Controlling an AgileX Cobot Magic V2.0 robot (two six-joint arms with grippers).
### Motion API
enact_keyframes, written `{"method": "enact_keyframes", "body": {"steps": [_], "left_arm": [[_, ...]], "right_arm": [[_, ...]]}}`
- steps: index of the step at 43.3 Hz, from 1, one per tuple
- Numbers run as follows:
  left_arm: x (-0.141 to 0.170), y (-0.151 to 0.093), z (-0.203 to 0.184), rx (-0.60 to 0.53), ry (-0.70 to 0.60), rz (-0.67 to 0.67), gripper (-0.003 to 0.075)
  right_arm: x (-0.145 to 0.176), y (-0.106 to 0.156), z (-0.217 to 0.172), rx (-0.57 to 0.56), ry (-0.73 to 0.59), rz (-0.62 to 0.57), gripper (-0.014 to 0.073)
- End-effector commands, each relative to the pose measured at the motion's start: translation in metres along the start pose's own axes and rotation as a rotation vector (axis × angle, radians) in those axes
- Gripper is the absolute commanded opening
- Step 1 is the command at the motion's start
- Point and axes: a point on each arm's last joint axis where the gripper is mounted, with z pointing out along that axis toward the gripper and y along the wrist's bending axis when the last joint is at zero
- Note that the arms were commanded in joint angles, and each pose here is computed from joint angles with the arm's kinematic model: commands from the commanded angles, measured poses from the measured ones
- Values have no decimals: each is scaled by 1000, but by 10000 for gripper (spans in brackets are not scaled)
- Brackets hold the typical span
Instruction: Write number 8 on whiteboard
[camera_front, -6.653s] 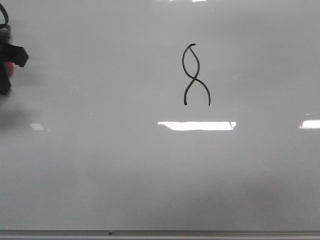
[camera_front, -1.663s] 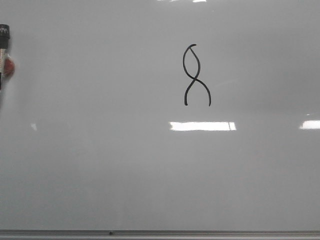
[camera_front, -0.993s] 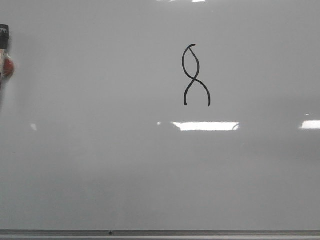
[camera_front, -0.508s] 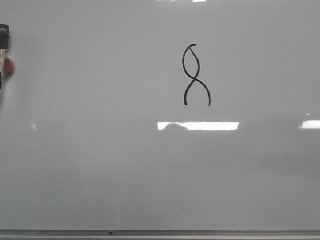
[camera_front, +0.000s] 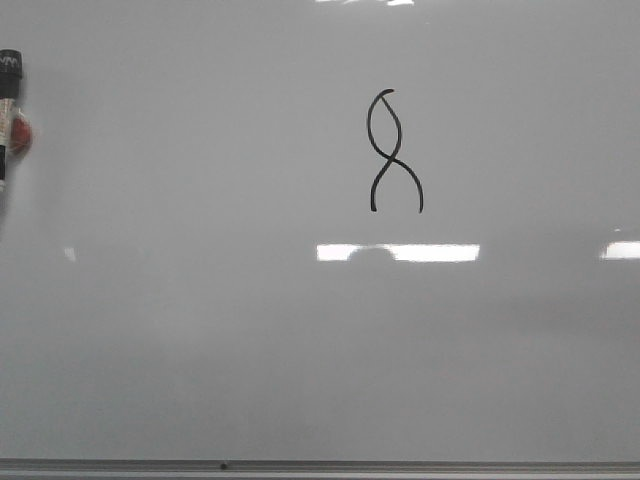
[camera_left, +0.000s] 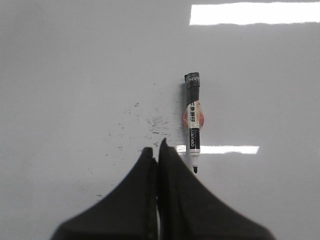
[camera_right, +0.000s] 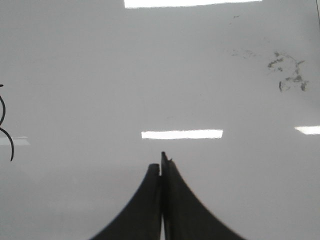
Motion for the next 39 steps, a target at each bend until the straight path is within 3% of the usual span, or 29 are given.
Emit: {"method": "enact_keyframes", "body": {"steps": [1, 10, 39], "left_arm": [[-4, 0, -1, 2, -85, -11, -21], [-4, 0, -1, 2, -85, -11, -21], [-4, 0, -1, 2, -85, -11, -21]], "right_arm": [[-9, 1, -2, -13, -102, -5, -109], [-9, 3, -2, -59, -105, -1, -109], [-14, 3, -3, -58, -156, 0, -109]]}}
